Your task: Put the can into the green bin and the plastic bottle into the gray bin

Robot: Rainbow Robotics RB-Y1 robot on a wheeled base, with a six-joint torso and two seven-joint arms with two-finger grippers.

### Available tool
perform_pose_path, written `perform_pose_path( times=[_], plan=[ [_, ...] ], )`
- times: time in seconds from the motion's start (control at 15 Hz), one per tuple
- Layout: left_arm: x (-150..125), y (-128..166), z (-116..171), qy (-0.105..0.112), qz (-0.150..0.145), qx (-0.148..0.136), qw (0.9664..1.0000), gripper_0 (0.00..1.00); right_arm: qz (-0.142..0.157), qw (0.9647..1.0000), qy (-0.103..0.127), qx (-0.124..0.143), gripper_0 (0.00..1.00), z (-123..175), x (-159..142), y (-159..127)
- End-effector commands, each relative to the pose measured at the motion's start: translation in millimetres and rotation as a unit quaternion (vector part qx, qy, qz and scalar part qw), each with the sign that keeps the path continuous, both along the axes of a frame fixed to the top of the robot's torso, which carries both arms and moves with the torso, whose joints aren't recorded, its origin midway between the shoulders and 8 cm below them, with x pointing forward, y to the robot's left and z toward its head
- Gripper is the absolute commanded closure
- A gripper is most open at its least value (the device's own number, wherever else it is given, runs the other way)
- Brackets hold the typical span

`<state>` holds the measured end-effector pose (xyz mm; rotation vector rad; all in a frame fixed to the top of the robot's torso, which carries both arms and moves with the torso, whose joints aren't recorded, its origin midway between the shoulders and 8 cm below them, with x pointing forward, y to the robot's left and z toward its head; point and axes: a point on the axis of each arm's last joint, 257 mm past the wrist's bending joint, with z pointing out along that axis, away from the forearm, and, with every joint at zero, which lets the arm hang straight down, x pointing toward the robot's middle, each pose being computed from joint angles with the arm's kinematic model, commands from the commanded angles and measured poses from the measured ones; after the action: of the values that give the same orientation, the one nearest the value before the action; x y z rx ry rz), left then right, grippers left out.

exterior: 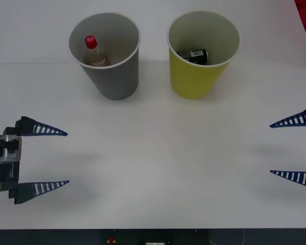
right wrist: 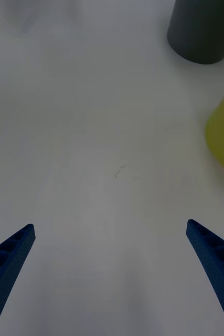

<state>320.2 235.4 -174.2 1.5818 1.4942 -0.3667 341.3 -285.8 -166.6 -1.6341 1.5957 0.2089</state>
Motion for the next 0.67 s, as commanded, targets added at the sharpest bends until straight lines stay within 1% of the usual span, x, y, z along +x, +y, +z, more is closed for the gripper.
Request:
perform_pose_path(
  times=[0.07, 0.13, 0.27, 0.47, 0.53, 0.67],
  plan=[
    [-3.3, 16.2, -7.3, 0.008, 0.002, -0.014, 0.9999, 0.0, 0.0, 1.0, 0.0, 0.0, 0.0, 0.0, 0.0, 0.0],
    [-3.4, 24.9, -9.8, 0.011, 0.006, -0.007, 0.9999, 0.0, 0.0, 1.0, 0.0, 0.0, 0.0, 0.0, 0.0, 0.0],
    [-1.1, 41.8, -8.0, 0.006, 0.014, 0.013, 0.9998, 0.0, 0.0, 1.0, 0.0, 0.0, 0.0, 0.0, 0.0, 0.0],
    [4.3, 63.2, -5.7, -0.001, 0.018, 0.059, 0.9981, 0.0, 0.0, 1.0, 0.0, 0.0, 0.0, 0.0, 0.0, 0.0],
    [5.1, 70.6, -5.6, 0.003, 0.019, 0.069, 0.9974, 0.0, 0.0, 1.0, 0.0, 0.0, 0.0, 0.0, 0.0, 0.0],
    [7.5, 82.0, -5.3, 0.008, 0.023, 0.08, 0.9965, 0.0, 0.0, 1.0, 0.0, 0.0, 0.0, 0.0, 0.0, 0.0]
  ],
)
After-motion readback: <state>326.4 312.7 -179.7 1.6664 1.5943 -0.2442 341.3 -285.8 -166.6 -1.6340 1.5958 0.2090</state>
